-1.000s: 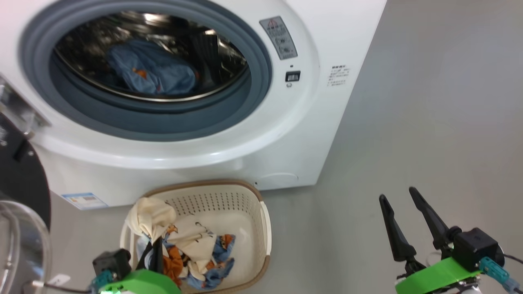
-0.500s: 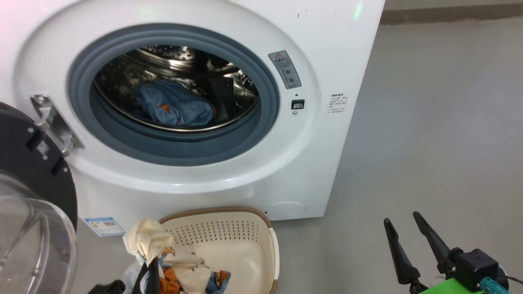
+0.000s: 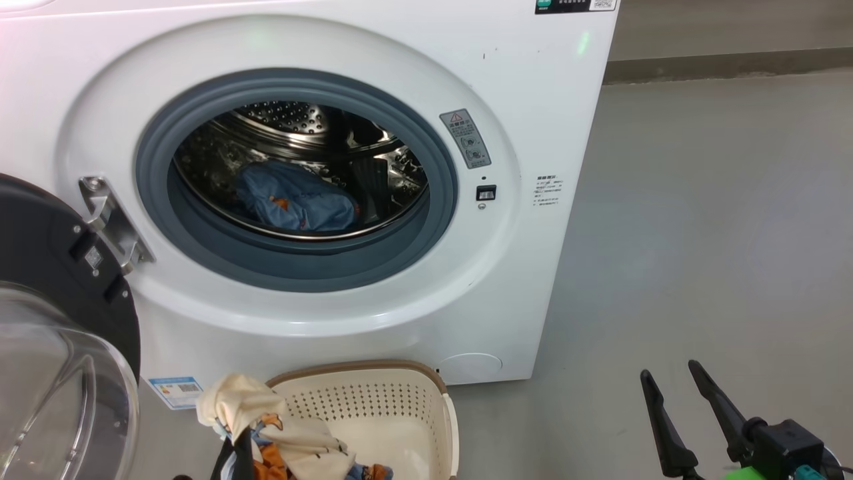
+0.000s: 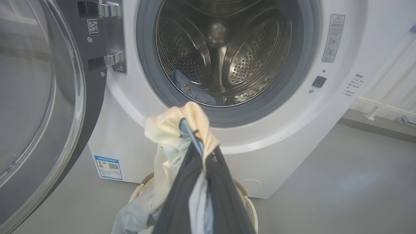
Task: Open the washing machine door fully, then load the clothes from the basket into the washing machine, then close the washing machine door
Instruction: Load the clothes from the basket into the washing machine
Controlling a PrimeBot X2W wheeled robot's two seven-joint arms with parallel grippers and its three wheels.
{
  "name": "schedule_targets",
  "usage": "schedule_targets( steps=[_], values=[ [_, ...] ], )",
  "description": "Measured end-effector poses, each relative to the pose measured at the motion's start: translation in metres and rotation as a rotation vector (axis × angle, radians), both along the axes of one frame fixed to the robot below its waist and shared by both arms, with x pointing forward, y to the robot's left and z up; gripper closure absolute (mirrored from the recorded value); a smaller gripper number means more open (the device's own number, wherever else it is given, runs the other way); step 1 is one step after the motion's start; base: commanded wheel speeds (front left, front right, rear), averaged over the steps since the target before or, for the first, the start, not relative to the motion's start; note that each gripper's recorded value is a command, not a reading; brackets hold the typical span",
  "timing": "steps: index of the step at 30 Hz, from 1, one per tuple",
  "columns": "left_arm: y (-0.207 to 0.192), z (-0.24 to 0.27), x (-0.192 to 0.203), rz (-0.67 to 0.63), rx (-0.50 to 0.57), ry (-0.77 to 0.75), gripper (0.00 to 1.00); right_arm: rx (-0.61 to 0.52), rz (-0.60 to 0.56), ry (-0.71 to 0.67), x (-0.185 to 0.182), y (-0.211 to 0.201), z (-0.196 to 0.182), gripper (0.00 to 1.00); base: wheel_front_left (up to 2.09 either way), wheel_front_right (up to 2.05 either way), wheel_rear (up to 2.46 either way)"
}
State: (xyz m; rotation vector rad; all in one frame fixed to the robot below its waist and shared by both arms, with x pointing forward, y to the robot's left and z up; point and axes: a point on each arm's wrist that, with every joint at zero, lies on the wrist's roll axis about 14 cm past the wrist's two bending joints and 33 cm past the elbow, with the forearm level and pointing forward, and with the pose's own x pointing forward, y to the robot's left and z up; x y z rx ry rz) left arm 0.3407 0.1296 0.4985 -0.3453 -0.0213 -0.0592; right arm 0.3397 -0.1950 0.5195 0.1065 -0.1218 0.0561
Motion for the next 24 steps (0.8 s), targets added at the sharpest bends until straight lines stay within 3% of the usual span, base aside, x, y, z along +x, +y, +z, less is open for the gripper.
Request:
schedule_targets(
  steps=[24],
  values=[
    [0.008,0.011,-0.006,0.019,0.019,-0.033,1.0,-0.015,-0.007,0.016,-0.006,-0.002,-0.005,0.0,0.0,0.0,0.0]
  ],
)
